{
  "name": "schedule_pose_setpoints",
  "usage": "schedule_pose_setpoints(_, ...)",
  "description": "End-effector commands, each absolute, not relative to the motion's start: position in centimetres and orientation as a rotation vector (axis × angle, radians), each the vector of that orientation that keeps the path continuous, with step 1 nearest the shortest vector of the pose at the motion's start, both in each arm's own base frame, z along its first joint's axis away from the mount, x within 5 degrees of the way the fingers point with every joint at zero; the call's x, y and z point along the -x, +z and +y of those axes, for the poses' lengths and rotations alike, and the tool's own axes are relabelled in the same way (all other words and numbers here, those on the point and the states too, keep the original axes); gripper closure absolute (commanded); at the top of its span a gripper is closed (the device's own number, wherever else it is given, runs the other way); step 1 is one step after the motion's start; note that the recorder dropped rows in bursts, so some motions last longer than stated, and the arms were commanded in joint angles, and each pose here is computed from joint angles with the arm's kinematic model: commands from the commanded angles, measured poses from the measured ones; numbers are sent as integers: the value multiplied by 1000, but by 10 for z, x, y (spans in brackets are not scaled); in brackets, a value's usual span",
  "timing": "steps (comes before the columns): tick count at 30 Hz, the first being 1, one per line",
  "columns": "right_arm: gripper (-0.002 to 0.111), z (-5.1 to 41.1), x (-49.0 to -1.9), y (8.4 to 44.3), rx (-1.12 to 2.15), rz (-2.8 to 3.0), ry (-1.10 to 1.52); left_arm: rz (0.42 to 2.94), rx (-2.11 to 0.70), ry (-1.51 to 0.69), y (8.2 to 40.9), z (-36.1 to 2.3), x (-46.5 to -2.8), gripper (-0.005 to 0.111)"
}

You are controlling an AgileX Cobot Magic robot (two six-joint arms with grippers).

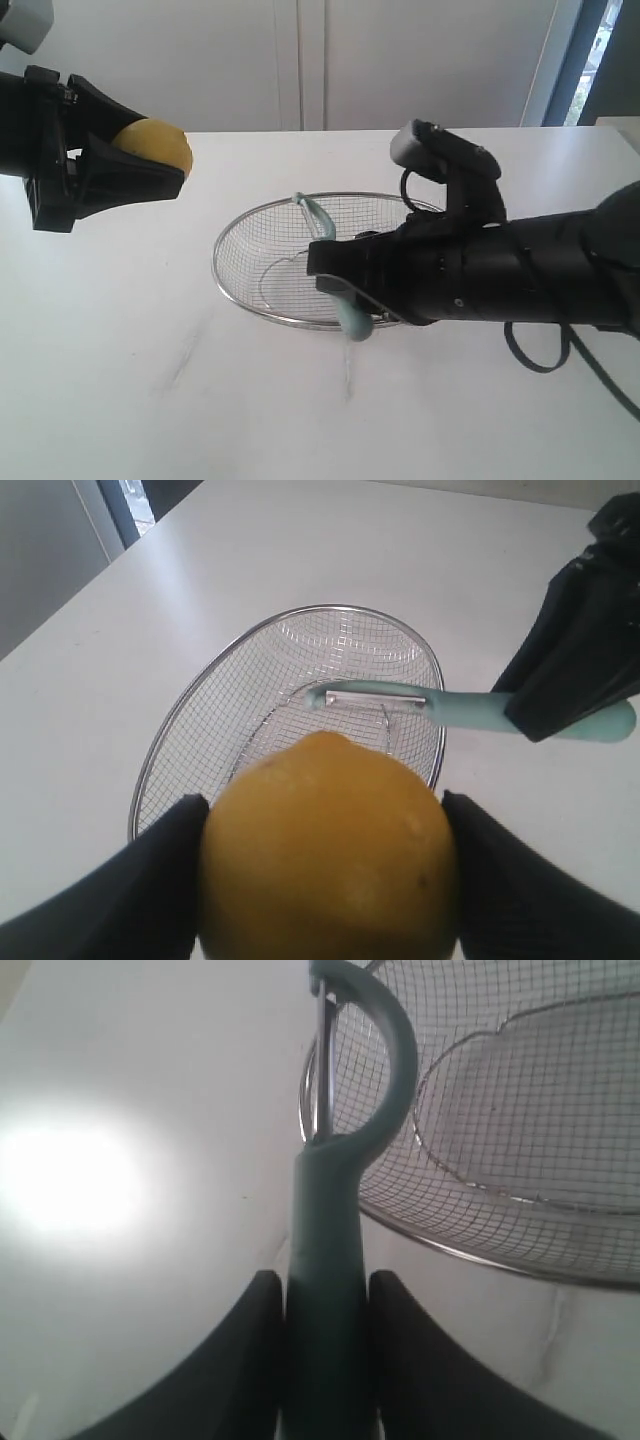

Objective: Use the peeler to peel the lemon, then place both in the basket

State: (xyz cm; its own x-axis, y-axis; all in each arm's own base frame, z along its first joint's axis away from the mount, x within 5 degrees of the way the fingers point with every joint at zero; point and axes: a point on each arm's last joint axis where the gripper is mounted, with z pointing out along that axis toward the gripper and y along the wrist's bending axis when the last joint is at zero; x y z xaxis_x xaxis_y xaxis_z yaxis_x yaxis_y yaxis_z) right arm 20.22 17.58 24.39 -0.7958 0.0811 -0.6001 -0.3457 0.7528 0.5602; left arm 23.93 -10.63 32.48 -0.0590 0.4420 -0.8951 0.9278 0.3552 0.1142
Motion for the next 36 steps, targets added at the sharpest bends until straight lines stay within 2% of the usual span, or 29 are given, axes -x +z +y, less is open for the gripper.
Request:
schedule_pose_setpoints(1, 108, 192, -214, 240, 226, 2368, 1015, 1647, -1221, -670, 330, -107, -235, 107)
schedule_pose_setpoints(7, 108, 219, -224, 228, 328, 2314, 1262, 1647, -1221, -670, 330, -107, -235, 107)
schedule_pose_setpoints(12, 108, 228, -227, 227, 361, 2312, 1337, 1646, -1217, -670, 330, -107, -235, 107)
schedule_pose_setpoints(26, 108, 233, -232, 246, 388, 2240, 1380, 1646, -1217, -670, 330, -107, -235, 107)
schedule_pose_setpoints(36, 108, 225, -231, 265, 356, 2179, 1313, 1646, -1217, -670, 330, -107, -235, 107)
